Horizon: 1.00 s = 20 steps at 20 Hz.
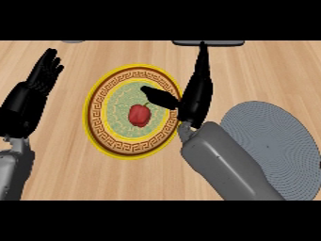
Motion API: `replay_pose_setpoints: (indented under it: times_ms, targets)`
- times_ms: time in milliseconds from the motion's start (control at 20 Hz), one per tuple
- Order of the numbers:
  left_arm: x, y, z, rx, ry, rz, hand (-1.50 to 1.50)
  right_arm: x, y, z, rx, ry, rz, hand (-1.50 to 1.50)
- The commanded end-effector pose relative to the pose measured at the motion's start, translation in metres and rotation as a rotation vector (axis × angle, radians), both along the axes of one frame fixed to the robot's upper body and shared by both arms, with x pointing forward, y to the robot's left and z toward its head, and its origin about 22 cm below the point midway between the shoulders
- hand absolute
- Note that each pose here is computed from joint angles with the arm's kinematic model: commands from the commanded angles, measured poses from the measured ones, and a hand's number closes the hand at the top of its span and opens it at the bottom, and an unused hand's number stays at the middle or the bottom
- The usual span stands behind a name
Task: Pick the bell pepper from the placemat and place it in the plate
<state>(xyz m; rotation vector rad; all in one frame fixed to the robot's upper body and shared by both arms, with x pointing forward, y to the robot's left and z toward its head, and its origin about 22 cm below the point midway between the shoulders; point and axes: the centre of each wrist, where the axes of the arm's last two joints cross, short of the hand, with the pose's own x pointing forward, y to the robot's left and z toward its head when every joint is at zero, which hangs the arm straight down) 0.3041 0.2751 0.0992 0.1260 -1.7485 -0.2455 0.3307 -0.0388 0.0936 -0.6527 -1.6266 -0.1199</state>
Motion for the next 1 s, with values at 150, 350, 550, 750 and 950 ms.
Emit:
replay_pose_setpoints:
  times_ms: [150, 350, 550, 750, 950]
  targets:
    - [0.004, 0.002, 0.013, -0.004, 0.004, 0.019, 0.00, -0.048, -0.059, -0.014, 0.029, -0.049, 0.004, -1.50]
    - [-0.008, 0.039, 0.006, -0.002, -0.006, 0.027, 0.00, -0.080, -0.075, -0.012, 0.027, -0.008, 0.009, -1.50]
    - [-0.008, 0.002, 0.008, 0.009, -0.016, 0.018, 0.00, -0.116, -0.100, -0.015, 0.019, 0.002, 0.026, -1.50]
    - [-0.005, 0.002, 0.000, 0.006, 0.001, 0.023, 0.00, -0.140, -0.125, -0.001, -0.018, -0.018, 0.045, -1.50]
    - [-0.004, 0.010, 0.009, -0.009, -0.003, 0.023, 0.00, -0.136, -0.129, -0.027, -0.067, -0.014, -0.024, -1.50]
